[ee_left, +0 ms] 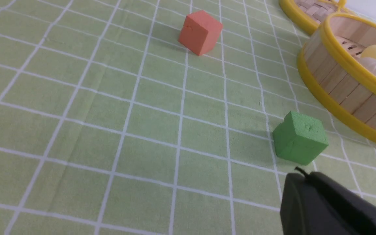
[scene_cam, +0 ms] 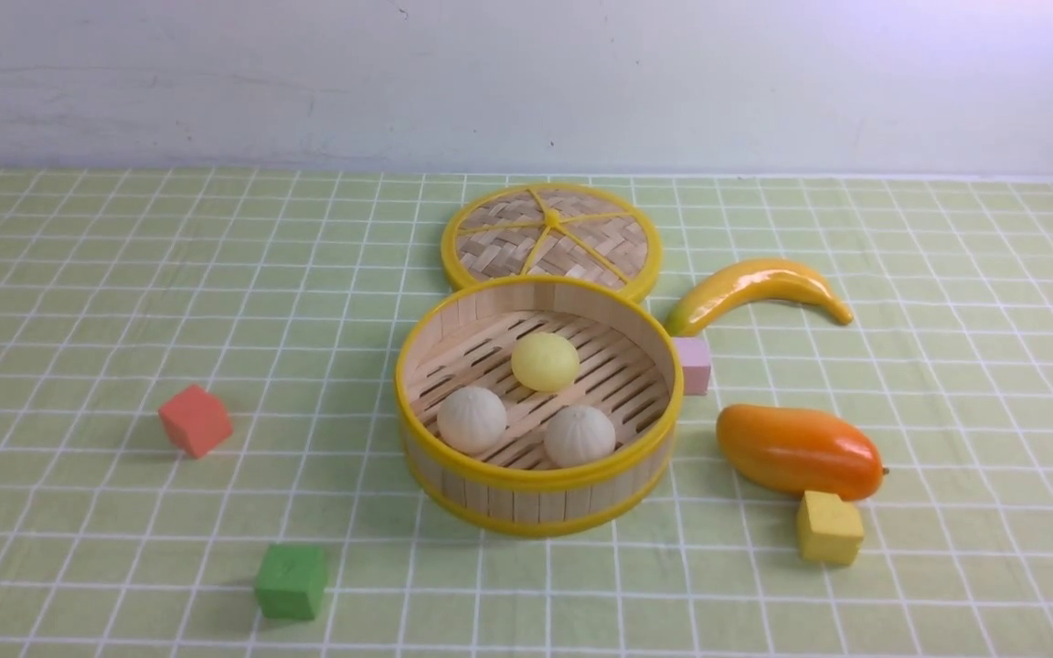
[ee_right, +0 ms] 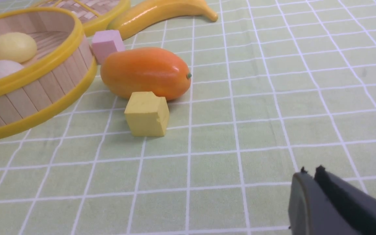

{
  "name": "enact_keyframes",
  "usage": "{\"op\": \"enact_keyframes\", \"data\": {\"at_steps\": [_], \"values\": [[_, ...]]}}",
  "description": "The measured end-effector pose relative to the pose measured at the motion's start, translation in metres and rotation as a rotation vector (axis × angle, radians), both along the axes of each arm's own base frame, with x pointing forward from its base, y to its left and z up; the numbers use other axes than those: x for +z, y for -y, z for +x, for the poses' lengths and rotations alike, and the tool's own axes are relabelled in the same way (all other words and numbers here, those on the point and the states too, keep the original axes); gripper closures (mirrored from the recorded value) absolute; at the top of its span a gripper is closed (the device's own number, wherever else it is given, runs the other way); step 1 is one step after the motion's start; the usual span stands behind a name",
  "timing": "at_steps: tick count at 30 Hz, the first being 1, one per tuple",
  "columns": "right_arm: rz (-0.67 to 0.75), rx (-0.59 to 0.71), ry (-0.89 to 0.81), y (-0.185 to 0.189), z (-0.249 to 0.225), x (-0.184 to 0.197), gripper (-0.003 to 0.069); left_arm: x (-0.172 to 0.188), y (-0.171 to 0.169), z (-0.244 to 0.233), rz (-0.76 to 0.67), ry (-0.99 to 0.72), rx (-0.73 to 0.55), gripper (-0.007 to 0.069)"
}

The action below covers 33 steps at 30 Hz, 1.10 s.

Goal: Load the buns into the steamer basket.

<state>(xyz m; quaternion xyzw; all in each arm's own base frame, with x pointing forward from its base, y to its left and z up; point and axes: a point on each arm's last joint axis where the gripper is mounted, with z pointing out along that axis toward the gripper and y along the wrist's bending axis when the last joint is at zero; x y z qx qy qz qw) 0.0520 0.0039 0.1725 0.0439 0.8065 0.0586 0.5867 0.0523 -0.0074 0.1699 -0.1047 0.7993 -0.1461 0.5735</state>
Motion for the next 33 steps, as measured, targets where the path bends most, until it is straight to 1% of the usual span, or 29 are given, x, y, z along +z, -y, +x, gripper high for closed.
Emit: {"op": "enact_keyframes", "data": {"at_steps": [12, 33], "values": [[0.002, 0.000, 0.000, -0.0001, 0.0000, 0.0000, 0.0626, 0.0000, 0.0000, 0.0000, -0.002, 0.000, 0.000, 0.0638], [0.002, 0.000, 0.000, -0.0001, 0.0000, 0.0000, 0.0595, 0.0000, 0.0001, 0.0000, -0.003, 0.000, 0.000, 0.0638]]}}
